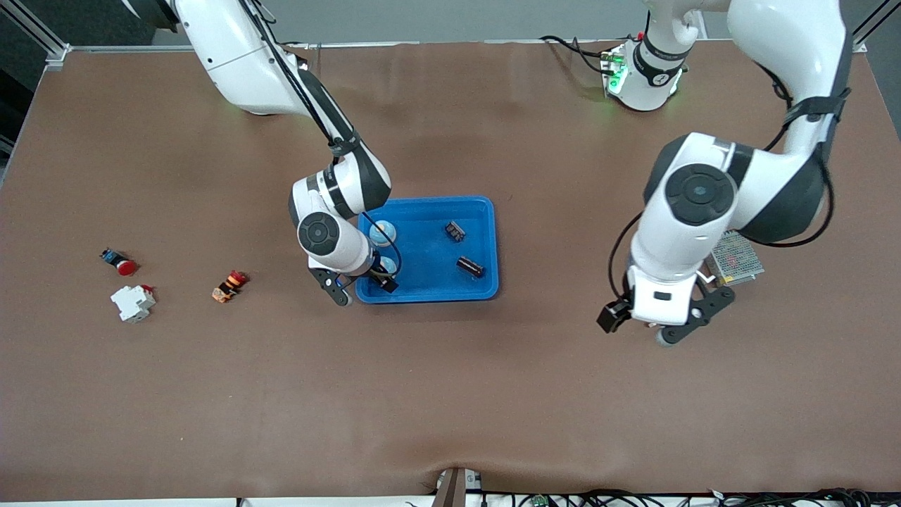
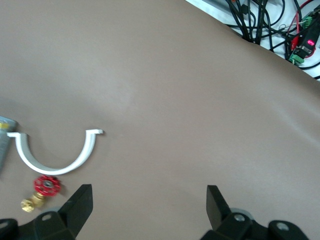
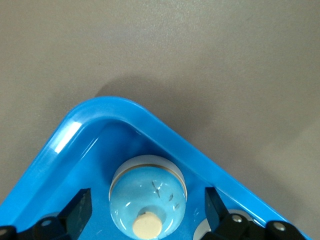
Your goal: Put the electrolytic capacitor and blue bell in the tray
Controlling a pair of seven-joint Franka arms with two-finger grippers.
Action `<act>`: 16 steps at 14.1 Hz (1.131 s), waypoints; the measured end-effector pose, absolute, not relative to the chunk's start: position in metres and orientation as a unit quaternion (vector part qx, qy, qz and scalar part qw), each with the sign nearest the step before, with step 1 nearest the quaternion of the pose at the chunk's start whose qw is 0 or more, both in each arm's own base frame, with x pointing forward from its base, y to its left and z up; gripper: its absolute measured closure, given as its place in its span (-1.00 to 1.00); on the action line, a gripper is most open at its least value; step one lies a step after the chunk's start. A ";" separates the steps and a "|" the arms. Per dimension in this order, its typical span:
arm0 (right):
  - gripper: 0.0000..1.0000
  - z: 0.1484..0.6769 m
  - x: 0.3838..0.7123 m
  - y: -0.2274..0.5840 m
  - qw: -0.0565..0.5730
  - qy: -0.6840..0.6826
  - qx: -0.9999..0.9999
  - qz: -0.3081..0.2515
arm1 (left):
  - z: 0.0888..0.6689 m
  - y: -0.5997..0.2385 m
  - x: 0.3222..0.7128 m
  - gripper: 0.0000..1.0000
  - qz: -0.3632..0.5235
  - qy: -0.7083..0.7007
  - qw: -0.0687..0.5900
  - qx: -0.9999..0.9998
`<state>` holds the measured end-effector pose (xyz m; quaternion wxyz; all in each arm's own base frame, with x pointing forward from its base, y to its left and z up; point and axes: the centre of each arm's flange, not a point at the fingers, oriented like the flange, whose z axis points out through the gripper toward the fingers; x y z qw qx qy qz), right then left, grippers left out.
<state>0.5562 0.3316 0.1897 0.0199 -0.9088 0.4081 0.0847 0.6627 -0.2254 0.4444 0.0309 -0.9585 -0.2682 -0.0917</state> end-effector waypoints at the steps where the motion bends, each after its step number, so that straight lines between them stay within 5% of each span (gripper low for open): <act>1: -1.00 0.191 0.556 0.332 0.015 0.408 -0.908 0.091 | 0.451 -0.212 0.664 -1.00 -0.087 -0.259 0.033 -0.961; 9: -1.00 0.245 0.594 0.310 -0.014 0.401 -0.905 0.144 | 0.485 -0.133 0.666 -1.00 -0.066 -0.185 0.066 -0.978; 16: -1.00 0.282 0.635 0.199 -0.056 0.291 -0.940 0.168 | 0.522 -0.096 0.653 -1.00 -0.050 -0.145 0.063 -0.986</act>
